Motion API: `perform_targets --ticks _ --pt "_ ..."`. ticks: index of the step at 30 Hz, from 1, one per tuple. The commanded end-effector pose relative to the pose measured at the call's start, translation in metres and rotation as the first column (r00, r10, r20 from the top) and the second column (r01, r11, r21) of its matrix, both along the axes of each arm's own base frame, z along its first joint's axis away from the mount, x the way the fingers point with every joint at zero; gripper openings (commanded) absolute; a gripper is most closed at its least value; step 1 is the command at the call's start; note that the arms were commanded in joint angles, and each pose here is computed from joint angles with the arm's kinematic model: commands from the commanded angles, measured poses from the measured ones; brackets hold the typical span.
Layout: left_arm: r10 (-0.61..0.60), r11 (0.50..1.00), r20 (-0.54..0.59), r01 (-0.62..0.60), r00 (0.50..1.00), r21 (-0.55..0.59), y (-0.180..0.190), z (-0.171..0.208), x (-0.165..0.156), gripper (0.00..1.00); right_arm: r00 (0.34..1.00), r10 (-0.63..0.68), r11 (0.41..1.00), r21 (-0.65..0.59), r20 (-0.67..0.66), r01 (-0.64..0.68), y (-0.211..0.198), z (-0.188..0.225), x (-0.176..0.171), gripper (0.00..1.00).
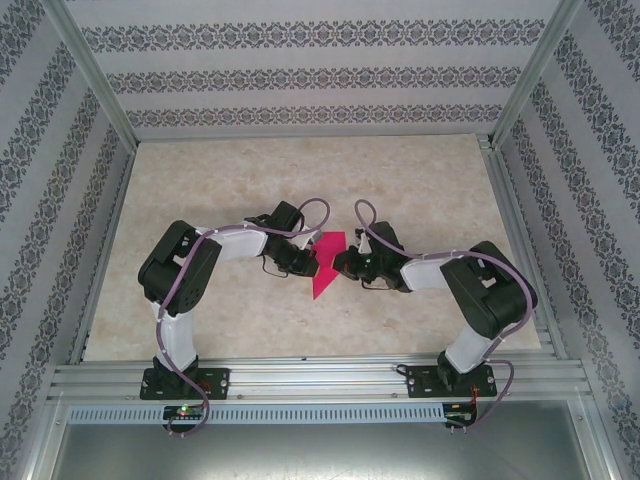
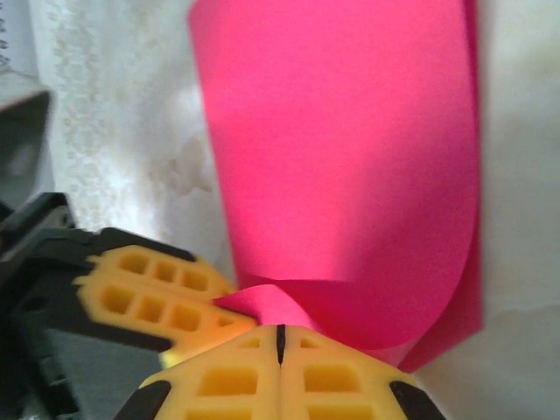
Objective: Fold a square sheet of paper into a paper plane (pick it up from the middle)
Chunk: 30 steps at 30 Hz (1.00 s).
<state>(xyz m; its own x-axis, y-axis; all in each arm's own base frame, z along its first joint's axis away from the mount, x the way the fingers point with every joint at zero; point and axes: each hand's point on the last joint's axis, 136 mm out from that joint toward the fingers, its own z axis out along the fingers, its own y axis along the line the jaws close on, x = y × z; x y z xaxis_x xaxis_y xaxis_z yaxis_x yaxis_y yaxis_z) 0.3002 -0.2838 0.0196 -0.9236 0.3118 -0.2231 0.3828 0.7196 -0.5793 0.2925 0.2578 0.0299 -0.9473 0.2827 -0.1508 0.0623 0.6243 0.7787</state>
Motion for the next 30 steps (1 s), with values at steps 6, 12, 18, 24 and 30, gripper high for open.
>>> perform_targets --ticks 6,12,18,24,30 --pt "0.004 0.994 -0.048 0.002 0.999 0.114 0.019 -0.027 -0.008 0.02 1.000 0.004 0.999 -0.035 -0.030 -0.005 -0.004 -0.017 0.000 0.07" --pt "0.001 0.993 -0.052 0.005 0.999 0.117 0.020 -0.027 -0.009 0.02 0.999 -0.005 1.000 0.021 0.043 0.004 -0.012 0.023 0.012 0.08" --pt "0.001 0.993 -0.054 0.005 0.999 0.115 0.020 -0.027 -0.010 0.02 1.000 0.008 1.000 0.027 0.026 -0.008 -0.016 0.018 0.018 0.07" --pt "0.003 0.993 -0.051 0.003 0.999 0.115 0.020 -0.026 -0.009 0.02 0.999 -0.017 0.999 -0.039 -0.038 0.015 -0.022 -0.012 0.017 0.07" --pt "-0.002 0.993 -0.054 0.009 0.999 0.120 0.022 -0.028 -0.011 0.01 0.997 -0.034 0.995 -0.093 -0.066 0.028 -0.029 -0.025 0.016 0.06"
